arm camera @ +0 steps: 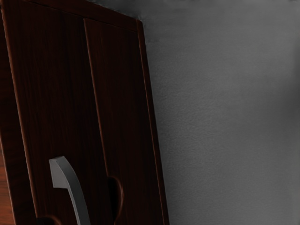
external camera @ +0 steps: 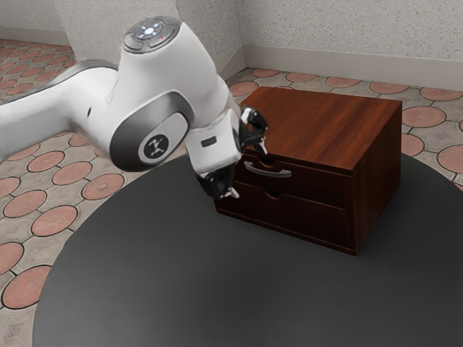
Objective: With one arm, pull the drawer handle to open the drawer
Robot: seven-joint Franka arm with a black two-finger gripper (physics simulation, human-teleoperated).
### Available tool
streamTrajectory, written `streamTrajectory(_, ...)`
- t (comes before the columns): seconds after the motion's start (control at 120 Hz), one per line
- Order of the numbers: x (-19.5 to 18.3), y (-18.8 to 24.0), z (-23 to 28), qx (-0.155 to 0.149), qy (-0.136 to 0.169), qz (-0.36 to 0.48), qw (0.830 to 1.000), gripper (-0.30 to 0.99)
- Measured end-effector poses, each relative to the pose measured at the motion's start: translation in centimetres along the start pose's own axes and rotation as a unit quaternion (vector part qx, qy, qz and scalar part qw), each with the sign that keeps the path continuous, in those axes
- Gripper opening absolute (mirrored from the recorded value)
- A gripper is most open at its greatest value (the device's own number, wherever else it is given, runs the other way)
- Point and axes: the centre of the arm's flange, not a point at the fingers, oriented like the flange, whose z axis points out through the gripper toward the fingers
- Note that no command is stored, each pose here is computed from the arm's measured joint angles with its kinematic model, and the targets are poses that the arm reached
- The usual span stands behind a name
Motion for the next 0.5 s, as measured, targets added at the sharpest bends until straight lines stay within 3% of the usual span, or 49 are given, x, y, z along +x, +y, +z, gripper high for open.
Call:
streamTrajectory(0.192,0.6,-0.2,2.8,-0.022,0.003,0.012,1.000,0.69)
streamTrajectory(0.5,-5.7,-2.0,6.8,-0.036,-0.019,-0.023,0.999,0.69)
